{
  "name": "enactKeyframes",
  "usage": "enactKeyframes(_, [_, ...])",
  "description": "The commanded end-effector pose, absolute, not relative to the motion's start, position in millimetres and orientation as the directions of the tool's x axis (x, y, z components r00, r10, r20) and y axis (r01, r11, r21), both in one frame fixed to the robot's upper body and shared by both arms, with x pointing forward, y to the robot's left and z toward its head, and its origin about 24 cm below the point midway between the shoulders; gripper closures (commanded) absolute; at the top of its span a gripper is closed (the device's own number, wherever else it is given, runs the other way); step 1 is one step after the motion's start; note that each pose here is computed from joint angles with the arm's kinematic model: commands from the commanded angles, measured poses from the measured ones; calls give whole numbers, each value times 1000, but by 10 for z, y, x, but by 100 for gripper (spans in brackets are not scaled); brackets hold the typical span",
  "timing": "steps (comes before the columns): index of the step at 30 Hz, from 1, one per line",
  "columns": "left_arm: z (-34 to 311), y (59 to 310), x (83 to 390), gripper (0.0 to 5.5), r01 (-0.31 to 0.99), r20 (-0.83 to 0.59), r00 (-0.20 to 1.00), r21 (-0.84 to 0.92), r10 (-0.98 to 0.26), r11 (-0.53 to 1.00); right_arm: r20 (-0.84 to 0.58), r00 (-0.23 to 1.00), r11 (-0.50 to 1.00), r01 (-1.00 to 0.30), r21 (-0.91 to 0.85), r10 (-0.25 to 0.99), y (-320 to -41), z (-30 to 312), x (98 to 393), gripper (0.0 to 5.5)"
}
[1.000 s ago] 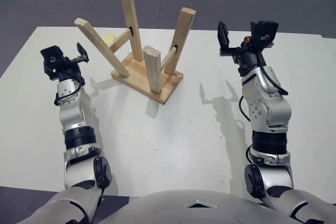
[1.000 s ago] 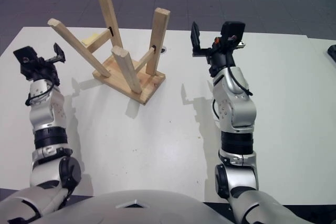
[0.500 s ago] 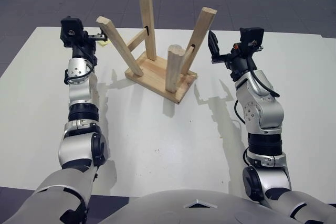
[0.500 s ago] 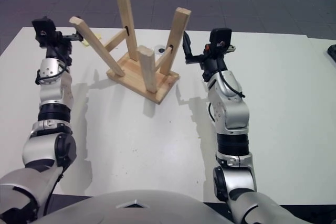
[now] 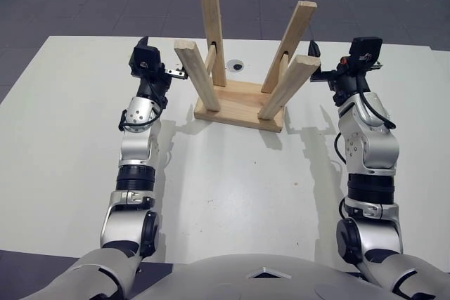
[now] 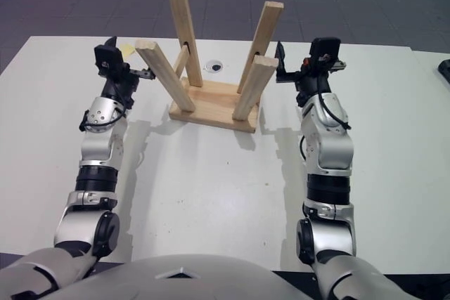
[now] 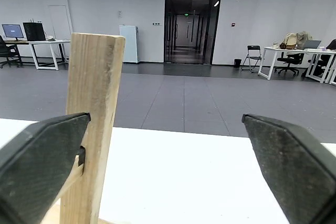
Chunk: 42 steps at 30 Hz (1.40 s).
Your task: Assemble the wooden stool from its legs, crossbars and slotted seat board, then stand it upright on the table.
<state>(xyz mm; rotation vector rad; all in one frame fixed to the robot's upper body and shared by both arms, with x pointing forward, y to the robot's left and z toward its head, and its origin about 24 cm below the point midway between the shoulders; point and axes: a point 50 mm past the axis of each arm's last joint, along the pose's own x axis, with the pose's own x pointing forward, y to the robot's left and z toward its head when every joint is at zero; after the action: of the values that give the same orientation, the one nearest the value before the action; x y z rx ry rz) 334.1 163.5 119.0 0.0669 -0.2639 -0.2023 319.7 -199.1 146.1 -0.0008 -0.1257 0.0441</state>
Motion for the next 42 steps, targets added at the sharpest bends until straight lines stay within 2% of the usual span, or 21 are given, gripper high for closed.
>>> enactKeyframes(1, [1217, 1526, 3279, 10, 210, 245, 943, 90, -226, 974, 46, 999, 998, -24, -53, 27, -2065, 1313, 3198, 11])
enactKeyframes(6, [1207, 1386, 3215, 10, 250, 223, 938, 99, -266, 963, 7, 999, 997, -50, -64, 50, -1973, 1169, 3122, 11])
enactKeyframes(11, [1215, 1295, 3128, 10, 289, 209, 929, 112, -306, 951, 20, 991, 990, -135, -46, 136, -1831, 1198, 3034, 11])
enactKeyframes(17, [1228, 1287, 3010, 10, 315, 180, 924, 144, -338, 938, 26, 955, 953, -293, -75, 295, -1691, 1278, 2861, 11])
enactKeyframes(25, [1254, 1404, 2881, 10, 305, 144, 933, 174, -330, 936, -20, 916, 908, -400, -121, 401, -1699, 1384, 2662, 11])
enactKeyframes(32, [1188, 1286, 2641, 10, 343, 87, 930, 134, -356, 930, -54, 898, 891, -440, -110, 437, -1653, 1431, 2455, 11])
enactKeyframes(34, [1146, 1300, 2626, 10, 309, 68, 946, 113, -318, 944, -49, 912, 907, -410, -100, 407, -1668, 1429, 2462, 11])
enactKeyframes(39, [1070, 1590, 2706, 10, 58, 22, 998, -8, -57, 998, 6, 934, 930, -354, -96, 356, -1774, 1503, 2528, 11])
enactKeyframes(42, [1085, 1647, 2726, 10, 12, 16, 1000, -96, -10, 995, 44, 945, 944, -319, -80, 323, -1914, 1561, 2566, 11])
